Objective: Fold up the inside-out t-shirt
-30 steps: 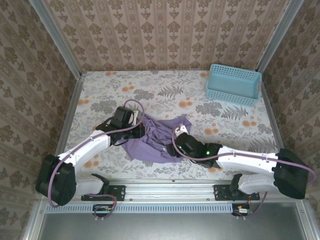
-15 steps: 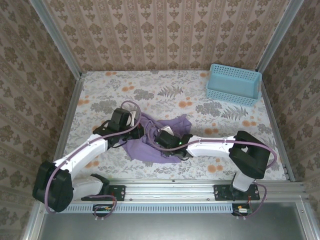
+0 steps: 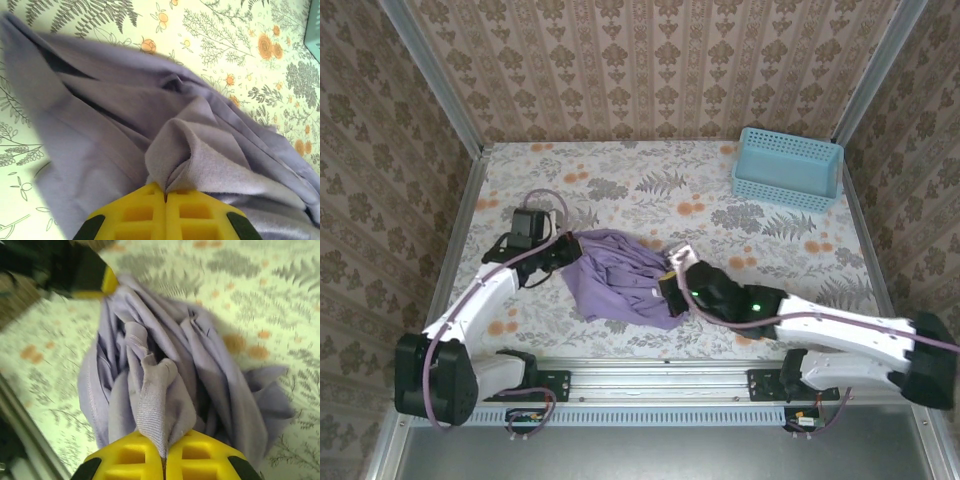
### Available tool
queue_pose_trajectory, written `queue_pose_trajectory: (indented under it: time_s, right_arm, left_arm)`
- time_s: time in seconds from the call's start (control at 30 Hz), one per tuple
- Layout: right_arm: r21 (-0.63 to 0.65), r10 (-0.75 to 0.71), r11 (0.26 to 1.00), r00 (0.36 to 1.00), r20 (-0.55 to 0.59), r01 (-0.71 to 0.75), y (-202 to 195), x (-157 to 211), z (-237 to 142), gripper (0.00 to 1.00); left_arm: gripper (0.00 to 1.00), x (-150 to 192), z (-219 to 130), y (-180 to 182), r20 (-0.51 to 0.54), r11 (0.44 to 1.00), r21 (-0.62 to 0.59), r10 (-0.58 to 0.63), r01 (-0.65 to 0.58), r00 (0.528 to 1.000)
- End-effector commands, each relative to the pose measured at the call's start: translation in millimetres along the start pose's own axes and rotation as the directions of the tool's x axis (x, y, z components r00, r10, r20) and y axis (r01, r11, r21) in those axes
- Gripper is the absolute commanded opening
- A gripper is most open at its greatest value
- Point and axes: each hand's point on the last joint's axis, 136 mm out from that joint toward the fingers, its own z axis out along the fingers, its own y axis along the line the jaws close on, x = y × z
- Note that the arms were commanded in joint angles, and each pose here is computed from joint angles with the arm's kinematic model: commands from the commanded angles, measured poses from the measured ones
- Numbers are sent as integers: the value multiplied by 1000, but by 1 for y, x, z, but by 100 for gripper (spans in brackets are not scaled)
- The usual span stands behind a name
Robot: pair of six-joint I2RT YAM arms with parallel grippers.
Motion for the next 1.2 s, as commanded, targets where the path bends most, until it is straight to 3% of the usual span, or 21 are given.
queue_pose_trajectory:
  time_s: [0.0,0.1,0.2,0.33,0.37,0.43,0.5,0.57,0.67,0.8,1.0,1.17]
  right_arm:
    - [10,27,1000,999,31,-28,-14,10,-5,0]
    - [44,84,996,996,2,-84,-28,39,3,0]
    - [80,145,987,988,-53,-141,-38,72,17,0]
    - [120,184,978,977,-112,-170,-43,99,31,0]
    - [133,183,977,975,-129,-166,-45,103,34,4]
    - [155,170,977,973,-155,-146,-46,107,37,22]
    - [181,143,977,976,-166,-112,-48,101,36,45]
    - [214,106,974,981,-165,-69,-52,90,32,53]
    - [249,68,968,986,-153,-28,-57,71,29,60]
    - [206,51,979,983,-175,-14,-49,56,40,62]
    - [210,26,977,969,-244,27,-43,53,69,61]
    - [242,23,969,952,-304,55,-46,63,92,45]
  left_arm:
    - [0,-14,-4,14,9,996,-84,-42,43,999]
    - [0,-7,9,29,-75,981,-188,-56,41,996]
    - [2,10,21,21,-168,976,-214,14,-51,986]
    - [34,33,9,2,-180,945,-265,149,-194,972]
    - [43,41,3,-5,-178,934,-274,184,-228,967]
    - [51,52,-8,-15,-161,919,-286,234,-272,959]
    - [59,69,-13,-29,-165,917,-257,269,-304,949]
    - [65,83,-11,-36,-169,924,-228,272,-306,947]
    - [65,95,-3,-35,-141,953,-178,222,-245,965]
    - [65,96,5,-37,-85,978,-109,167,-176,982]
    - [65,97,9,-46,-77,983,-63,166,-170,983]
    - [65,100,11,-44,-79,982,-74,171,-176,982]
